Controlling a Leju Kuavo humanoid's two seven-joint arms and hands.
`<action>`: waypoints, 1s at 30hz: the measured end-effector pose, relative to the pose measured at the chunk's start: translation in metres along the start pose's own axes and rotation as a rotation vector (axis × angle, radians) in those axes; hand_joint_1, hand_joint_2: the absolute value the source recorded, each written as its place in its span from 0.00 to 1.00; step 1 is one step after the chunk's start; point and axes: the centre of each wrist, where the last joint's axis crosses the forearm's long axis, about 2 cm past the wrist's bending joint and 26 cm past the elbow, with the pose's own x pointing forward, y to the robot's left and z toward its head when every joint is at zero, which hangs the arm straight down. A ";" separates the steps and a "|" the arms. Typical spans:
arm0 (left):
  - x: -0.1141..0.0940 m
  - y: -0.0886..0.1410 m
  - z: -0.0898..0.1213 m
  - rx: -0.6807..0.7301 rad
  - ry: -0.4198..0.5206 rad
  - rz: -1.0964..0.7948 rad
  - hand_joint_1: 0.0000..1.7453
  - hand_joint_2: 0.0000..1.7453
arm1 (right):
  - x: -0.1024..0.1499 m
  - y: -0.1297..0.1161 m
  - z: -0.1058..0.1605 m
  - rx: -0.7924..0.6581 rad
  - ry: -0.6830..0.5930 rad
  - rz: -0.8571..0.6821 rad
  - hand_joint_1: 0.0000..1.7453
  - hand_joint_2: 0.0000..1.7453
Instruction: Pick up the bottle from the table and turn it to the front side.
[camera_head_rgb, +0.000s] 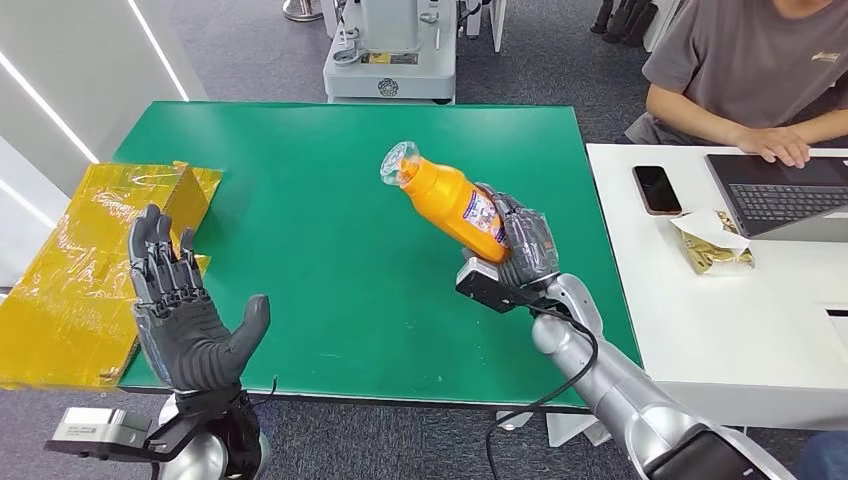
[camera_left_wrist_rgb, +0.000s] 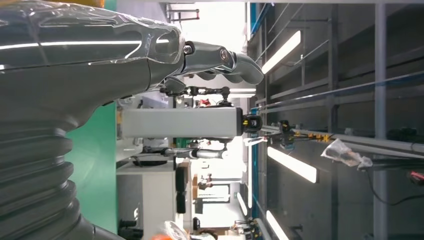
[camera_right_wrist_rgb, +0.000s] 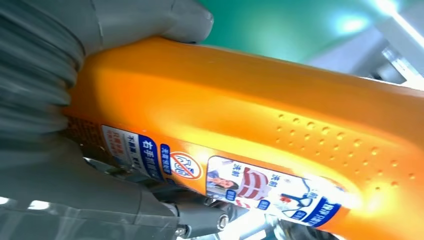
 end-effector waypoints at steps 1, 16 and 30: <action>-0.001 0.000 0.001 -0.002 0.005 0.001 0.00 1.00 | 0.002 0.000 0.001 -0.022 -0.004 -0.006 1.00 1.00; -0.032 -0.006 -0.006 -0.120 0.149 -0.040 0.00 1.00 | 0.050 0.008 0.014 -0.227 -0.307 0.138 1.00 1.00; -0.049 -0.009 -0.031 -0.258 0.189 -0.098 0.00 1.00 | 0.069 0.003 0.018 -0.313 -0.327 0.162 1.00 1.00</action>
